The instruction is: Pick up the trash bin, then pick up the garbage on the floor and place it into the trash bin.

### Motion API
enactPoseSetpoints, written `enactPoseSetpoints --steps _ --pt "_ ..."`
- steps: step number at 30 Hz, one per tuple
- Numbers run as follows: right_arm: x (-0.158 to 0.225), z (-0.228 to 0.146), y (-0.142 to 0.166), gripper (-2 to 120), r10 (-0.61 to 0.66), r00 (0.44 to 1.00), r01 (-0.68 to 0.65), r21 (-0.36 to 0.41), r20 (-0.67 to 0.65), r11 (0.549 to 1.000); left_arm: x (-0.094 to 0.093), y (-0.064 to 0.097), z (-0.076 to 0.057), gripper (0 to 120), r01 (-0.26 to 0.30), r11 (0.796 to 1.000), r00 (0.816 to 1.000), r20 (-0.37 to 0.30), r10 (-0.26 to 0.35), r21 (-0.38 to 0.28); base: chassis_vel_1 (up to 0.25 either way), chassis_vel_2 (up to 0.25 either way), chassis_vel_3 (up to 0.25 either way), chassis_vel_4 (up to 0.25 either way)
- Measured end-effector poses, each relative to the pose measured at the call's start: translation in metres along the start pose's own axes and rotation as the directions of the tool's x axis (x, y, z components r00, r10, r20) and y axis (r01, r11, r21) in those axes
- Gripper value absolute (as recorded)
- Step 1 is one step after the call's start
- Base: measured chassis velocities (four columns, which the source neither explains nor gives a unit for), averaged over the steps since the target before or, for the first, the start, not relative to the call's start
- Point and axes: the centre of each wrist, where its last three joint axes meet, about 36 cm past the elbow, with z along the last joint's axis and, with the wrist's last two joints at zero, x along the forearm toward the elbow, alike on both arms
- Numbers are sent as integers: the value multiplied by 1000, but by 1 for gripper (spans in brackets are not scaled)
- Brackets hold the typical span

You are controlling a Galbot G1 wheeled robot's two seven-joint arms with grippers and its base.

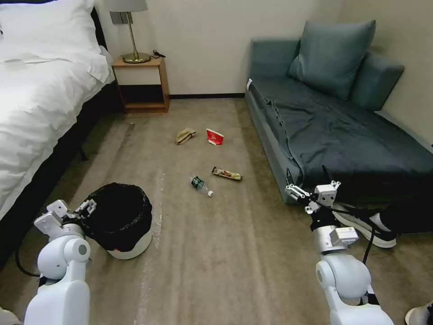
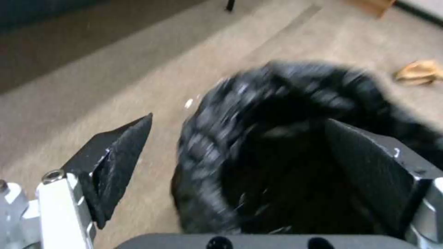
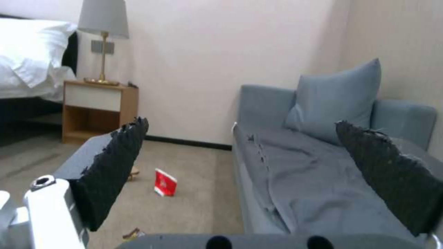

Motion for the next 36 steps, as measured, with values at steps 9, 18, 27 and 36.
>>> enactPoseSetpoints --steps 9,18,27,36 --pt "9 2 -9 100 -24 1000 24 18 3 1000 -23 11 15 100 29 999 999 -44 -28 34 0 0 0 0" --pt "15 3 -5 100 -61 998 60 26 13 998 -34 2 22 90 -3 995 995 -96 12 96 0 0 0 0" --pt "20 7 -3 100 -100 994 99 29 34 995 -43 4 29 57 -4 993 993 -116 17 115 0 0 0 0" --pt "16 19 -5 100 -94 993 92 27 72 995 -43 11 34 24 -4 994 992 -124 17 105 0 0 0 0"
